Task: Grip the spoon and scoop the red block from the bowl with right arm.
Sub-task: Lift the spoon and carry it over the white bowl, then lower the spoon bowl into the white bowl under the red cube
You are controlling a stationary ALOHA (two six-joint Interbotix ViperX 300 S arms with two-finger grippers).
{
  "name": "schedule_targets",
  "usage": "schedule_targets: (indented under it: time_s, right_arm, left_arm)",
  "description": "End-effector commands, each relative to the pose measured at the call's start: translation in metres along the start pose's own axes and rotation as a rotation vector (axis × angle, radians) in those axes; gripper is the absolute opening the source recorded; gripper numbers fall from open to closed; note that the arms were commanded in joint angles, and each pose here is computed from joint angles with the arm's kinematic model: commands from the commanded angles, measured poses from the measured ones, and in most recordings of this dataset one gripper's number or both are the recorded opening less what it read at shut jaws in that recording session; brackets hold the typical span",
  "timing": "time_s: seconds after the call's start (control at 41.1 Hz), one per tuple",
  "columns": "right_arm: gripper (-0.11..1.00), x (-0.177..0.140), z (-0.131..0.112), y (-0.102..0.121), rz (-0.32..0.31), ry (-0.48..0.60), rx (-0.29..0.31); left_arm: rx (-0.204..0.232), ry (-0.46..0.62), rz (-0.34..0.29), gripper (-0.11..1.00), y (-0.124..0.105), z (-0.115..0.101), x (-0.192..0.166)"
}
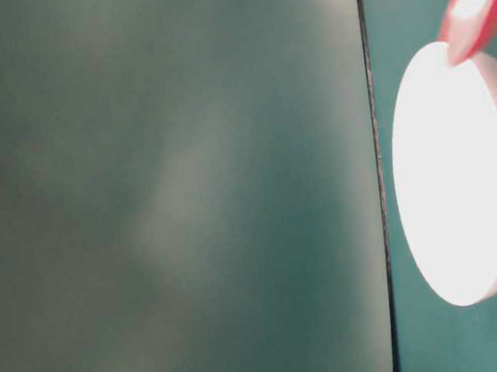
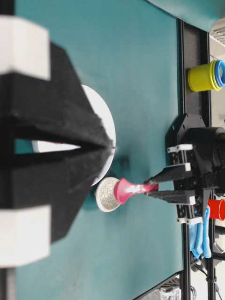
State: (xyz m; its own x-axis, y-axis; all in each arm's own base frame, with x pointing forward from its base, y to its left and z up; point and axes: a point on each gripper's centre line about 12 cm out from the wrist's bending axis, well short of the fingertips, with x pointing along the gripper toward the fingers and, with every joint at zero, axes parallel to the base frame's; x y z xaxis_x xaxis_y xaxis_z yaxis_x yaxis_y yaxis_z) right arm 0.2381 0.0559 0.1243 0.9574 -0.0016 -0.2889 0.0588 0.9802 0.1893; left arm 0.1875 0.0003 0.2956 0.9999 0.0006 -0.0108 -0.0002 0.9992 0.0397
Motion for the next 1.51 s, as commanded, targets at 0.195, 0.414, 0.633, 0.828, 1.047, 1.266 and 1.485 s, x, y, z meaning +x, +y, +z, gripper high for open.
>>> schedule_targets:
  time_s: [0.195, 0.414, 0.633, 0.828, 1.047, 1.266, 1.485]
  right_arm:
    - [0.23, 0.016, 0.085, -0.018, -0.053, 0.018, 0.081]
    - [0.23, 0.023, 0.149, -0.037, -0.039, 0.251, 0.195]
    - [0.23, 0.045, 0.173, -0.054, -0.002, 0.572, 0.251]
    - [0.23, 0.075, 0.169, -0.06, -0.002, 0.753, 0.223]
    - [0.23, 0.098, 0.159, -0.076, -0.08, 0.833, 0.177]
    - [0.23, 0.102, 0.148, -0.08, -0.095, 0.879, 0.167]
    - [0.23, 0.106, 0.141, -0.081, -0.093, 0.908, 0.163]
  left_arm:
    - [0.002, -0.02, -0.001, 0.0, 0.0, 0.009, 0.002]
    - [0.002, -0.018, -0.001, 0.0, 0.0, 0.009, 0.002]
    - [0.003, -0.003, -0.001, 0.0, 0.0, 0.007, 0.002]
    - [0.002, 0.008, -0.002, 0.0, 0.0, 0.005, 0.003]
    - [0.002, 0.014, -0.002, 0.0, 0.0, 0.004, 0.004]
    - [0.008, 0.015, -0.002, 0.0, 0.0, 0.003, 0.004]
    - [0.009, 0.014, -0.002, 0.0, 0.0, 0.004, 0.004]
